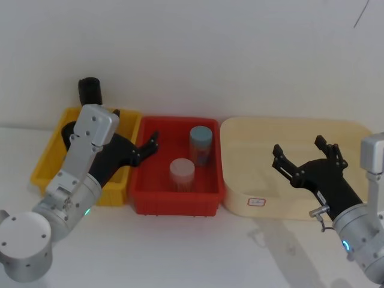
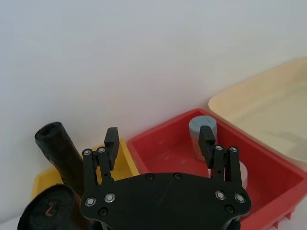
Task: Pick up the garbage bag with the one hand and transfer it to the other hand.
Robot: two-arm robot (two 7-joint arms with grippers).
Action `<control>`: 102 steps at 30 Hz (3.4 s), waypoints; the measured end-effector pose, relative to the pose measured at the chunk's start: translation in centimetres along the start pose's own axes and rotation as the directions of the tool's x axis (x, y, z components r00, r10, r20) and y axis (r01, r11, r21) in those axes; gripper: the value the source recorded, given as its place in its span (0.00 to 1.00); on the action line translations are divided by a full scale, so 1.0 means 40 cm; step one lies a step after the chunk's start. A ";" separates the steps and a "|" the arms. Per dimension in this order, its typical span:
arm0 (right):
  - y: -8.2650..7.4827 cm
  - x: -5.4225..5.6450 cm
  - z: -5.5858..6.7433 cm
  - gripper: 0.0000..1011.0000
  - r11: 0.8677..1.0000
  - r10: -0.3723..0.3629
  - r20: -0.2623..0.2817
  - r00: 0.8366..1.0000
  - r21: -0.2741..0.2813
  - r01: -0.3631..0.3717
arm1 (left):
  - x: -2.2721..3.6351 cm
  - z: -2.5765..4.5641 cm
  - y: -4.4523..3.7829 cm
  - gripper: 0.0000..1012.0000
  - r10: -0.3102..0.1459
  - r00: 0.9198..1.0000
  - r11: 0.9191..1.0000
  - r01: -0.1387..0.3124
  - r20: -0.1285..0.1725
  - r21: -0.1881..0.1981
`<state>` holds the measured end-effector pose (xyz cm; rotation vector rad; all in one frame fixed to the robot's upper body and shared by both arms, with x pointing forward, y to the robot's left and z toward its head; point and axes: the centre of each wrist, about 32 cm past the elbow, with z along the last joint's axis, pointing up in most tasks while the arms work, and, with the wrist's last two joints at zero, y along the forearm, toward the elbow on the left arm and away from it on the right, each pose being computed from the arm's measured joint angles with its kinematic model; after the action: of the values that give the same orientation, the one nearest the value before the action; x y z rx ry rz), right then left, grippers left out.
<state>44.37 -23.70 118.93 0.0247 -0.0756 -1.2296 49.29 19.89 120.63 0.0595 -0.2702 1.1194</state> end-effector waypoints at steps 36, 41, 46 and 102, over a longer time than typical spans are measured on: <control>0.135 -0.039 0.185 0.99 0.973 0.194 -0.034 0.981 -0.124 -0.196 | 0.323 0.153 0.165 0.99 -0.072 0.996 0.997 0.074 -0.044 0.037; 0.161 -0.046 0.185 0.99 0.960 0.223 -0.045 0.974 -0.165 -0.227 | 0.354 0.134 0.207 0.99 -0.067 0.996 0.994 0.071 -0.058 0.079; 0.182 -0.055 0.184 0.99 0.947 0.249 -0.052 0.967 -0.194 -0.254 | 0.374 0.112 0.238 0.99 -0.069 0.995 0.991 0.077 -0.072 0.113; 0.333 -0.104 0.125 0.99 0.816 0.419 -0.141 0.897 -0.376 -0.440 | 0.430 -0.097 0.113 0.99 -0.208 0.938 0.956 0.255 -0.276 0.146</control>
<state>55.14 -15.21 124.51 -0.3053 0.2108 -0.7675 52.97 37.72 120.66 0.1026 0.0724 0.9004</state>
